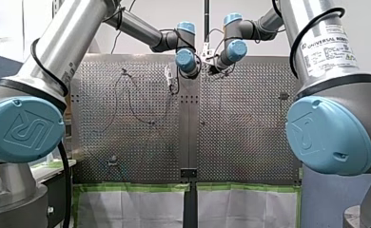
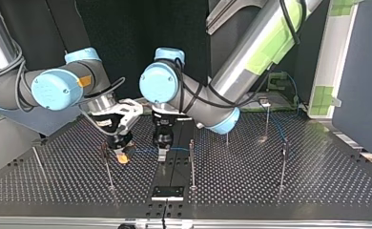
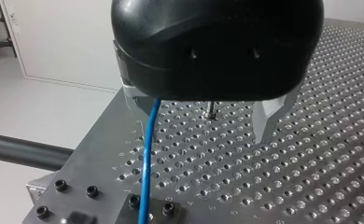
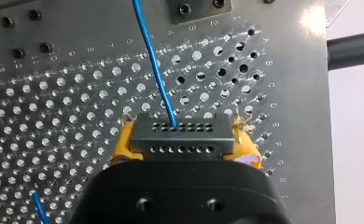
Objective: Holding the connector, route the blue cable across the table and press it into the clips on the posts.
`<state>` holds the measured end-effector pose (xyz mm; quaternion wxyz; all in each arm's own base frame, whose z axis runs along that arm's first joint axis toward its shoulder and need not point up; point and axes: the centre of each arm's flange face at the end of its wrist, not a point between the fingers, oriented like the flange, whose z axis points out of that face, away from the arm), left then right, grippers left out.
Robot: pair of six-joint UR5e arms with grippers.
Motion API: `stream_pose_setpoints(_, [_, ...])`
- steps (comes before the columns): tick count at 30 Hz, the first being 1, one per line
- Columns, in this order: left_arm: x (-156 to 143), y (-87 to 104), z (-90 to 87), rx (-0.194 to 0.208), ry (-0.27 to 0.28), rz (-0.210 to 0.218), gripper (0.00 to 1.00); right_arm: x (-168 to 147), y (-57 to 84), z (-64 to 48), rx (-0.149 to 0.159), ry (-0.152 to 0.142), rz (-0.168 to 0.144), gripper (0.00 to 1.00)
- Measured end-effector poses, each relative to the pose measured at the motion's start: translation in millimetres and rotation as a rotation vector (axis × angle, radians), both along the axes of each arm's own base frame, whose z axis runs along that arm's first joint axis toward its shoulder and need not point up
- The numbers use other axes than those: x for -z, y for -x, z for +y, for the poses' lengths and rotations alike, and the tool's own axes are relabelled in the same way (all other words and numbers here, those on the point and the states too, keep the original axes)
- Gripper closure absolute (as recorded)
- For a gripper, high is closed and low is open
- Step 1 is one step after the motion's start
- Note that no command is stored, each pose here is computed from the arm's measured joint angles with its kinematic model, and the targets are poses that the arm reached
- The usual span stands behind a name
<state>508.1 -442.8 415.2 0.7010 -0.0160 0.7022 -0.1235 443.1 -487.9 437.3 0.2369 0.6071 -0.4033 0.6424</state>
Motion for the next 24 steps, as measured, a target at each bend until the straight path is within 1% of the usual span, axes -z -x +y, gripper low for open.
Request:
stream_pose_setpoints(1, [0.0,-0.2,-0.4,0.000,0.003,-0.002,0.00,0.0,0.2,-0.2,0.000,0.000,0.000,1.00])
stream_pose_setpoints(2, [-0.1,-0.2,-1.0,0.000,0.005,-0.003,0.10,0.0,0.2,-0.2,0.000,0.000,0.000,1.00])
stream_pose_setpoints(3, [-0.1,0.0,-1.5,0.000,0.006,-0.004,0.10,0.0,0.2,-0.1,0.000,0.000,0.000,1.00])
stream_pose_setpoints(4, [-0.3,0.4,-2.1,0.000,0.007,-0.005,0.22,0.1,0.1,-0.1,0.000,0.000,0.000,1.00])
stream_pose_setpoints(5, [-0.5,1.3,-2.8,-0.001,0.005,-0.006,0.37,0.1,0.2,-0.1,0.000,-0.001,0.000,1.00])
stream_pose_setpoints(6, [-0.5,2.0,-3.2,-0.004,0.003,-0.007,0.37,0.1,0.1,0.0,0.000,-0.001,0.000,1.00])
stream_pose_setpoints(7, [-0.3,2.6,-3.5,-0.008,-0.001,-0.006,0.49,0.1,-0.1,0.2,0.000,-0.001,0.000,1.00])
stream_pose_setpoints(8, [-0.1,3.4,-3.6,-0.015,-0.005,-0.006,0.65,0.2,-0.2,0.3,0.000,-0.001,0.001,1.00])
stream_pose_setpoints(9, [-0.1,4.0,-3.5,-0.021,-0.007,-0.006,0.65,0.2,-0.2,0.4,-0.001,-0.001,0.001,1.00])
stream_pose_setpoints(10, [0.1,4.4,-3.4,-0.028,-0.008,-0.005,0.78,0.2,-0.2,0.4,-0.001,-0.001,0.001,1.00])
stream_pose_setpoints(11, [0.1,5.0,-3.1,-0.036,-0.009,-0.005,0.96,0.2,-0.3,0.4,-0.001,-0.001,0.001,1.00])
stream_pose_setpoints(12, [0.2,5.2,-3.0,-0.040,-0.009,-0.004,0.96,0.2,-0.3,0.5,-0.001,-0.001,0.001,1.00])
stream_pose_setpoints(13, [0.3,5.4,-2.8,-0.044,-0.009,-0.004,1.00,0.2,-0.5,0.6,-0.001,-0.001,0.001,1.00])
stream_pose_setpoints(19, [1.0,6.3,-1.6,-0.054,-0.011,0.003,1.00,0.2,-1.3,1.4,-0.003,-0.001,0.001,1.00])
stream_pose_setpoints(24, [6.1,9.0,2.4,-0.090,-0.022,0.021,1.00,1.4,-1.6,1.9,-0.004,-0.003,0.002,1.00])
